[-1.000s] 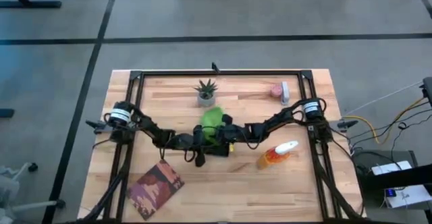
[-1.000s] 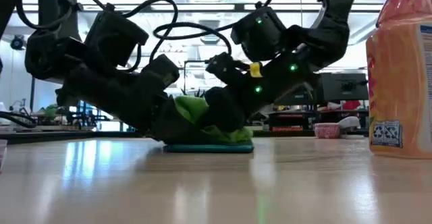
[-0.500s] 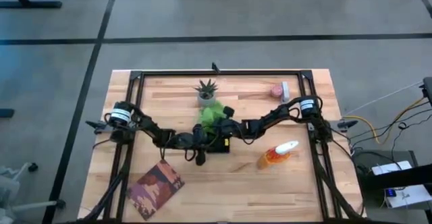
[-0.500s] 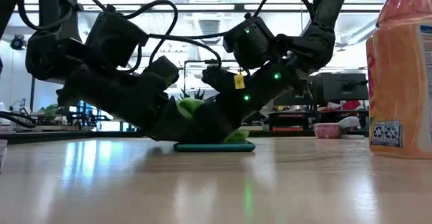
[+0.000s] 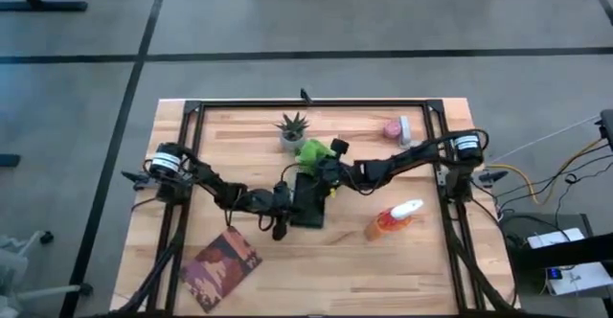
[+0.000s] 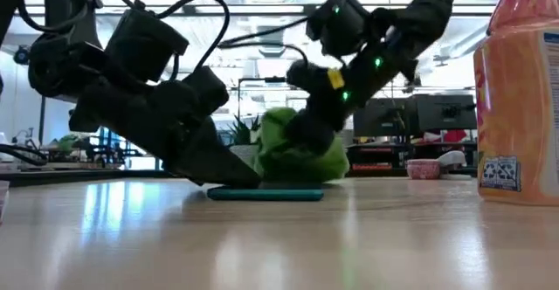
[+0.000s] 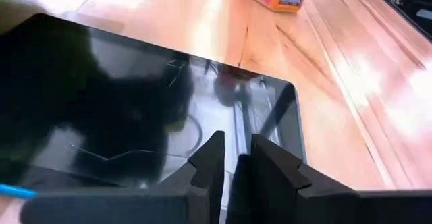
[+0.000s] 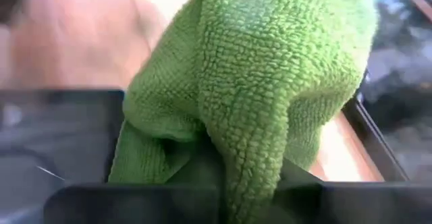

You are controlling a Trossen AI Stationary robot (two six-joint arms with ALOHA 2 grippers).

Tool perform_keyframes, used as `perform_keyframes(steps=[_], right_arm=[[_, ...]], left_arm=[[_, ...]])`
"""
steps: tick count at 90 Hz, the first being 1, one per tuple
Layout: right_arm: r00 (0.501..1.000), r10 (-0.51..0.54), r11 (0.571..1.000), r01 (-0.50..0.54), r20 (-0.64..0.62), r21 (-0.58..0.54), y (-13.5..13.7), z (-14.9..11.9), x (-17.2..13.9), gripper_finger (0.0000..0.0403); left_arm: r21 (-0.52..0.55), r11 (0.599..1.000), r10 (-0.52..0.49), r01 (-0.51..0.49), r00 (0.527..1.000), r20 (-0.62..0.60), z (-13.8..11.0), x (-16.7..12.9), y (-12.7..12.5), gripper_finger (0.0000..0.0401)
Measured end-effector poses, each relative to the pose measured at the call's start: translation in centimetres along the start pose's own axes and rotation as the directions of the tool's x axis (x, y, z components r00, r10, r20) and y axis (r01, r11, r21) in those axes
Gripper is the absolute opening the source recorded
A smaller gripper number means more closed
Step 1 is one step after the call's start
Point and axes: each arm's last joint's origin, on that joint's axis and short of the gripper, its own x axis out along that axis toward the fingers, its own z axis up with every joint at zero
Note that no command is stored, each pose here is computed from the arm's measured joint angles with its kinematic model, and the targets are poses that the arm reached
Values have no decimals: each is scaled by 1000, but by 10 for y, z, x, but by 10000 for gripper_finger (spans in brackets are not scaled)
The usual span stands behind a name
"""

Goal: Apply microfiber cloth
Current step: Wipe the front of the tablet with the microfiber cloth

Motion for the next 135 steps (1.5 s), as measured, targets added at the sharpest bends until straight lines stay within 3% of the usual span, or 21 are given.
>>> perform_keyframes(steps=[13, 29, 50, 67, 73, 85, 111, 119, 135], right_arm=[[971, 225, 974, -227, 79, 13, 6, 6, -1, 3], [899, 413, 904, -424, 147, 50, 32, -8, 21, 3], [849, 495, 861, -507, 185, 23, 56, -6, 51, 3], [807, 565, 823, -567, 172, -43, 67, 1, 55, 3], [818, 566, 824, -565, 102, -42, 65, 3, 50, 3], [887, 455, 888, -458, -75, -42, 55, 2, 35, 3], [924, 355, 935, -353, -141, 35, 41, -6, 6, 3], [947, 304, 953, -303, -101, 22, 40, -4, 1, 3], [932, 309, 943, -326, 187, 67, 42, 21, 6, 3]], left_arm=[[12, 1000, -5, 6, 999, -44, 0, -2, 0, 59], [53, 995, -75, 80, 994, -79, 0, -7, -2, 59], [80, 991, -100, 108, 989, -107, 2, -12, -3, 59], [83, 991, -91, 103, 985, -144, 0, -13, -3, 59], [78, 992, -87, 100, 983, -164, 0, -16, -3, 59], [69, 995, -54, 70, 977, -205, 3, -24, -2, 59], [104, 994, 44, -15, 958, -284, 11, -50, -1, 59], [118, 993, 57, -25, 958, -280, 14, -53, -1, 59], [138, 990, 59, -21, 959, -276, 14, -54, -1, 59]])
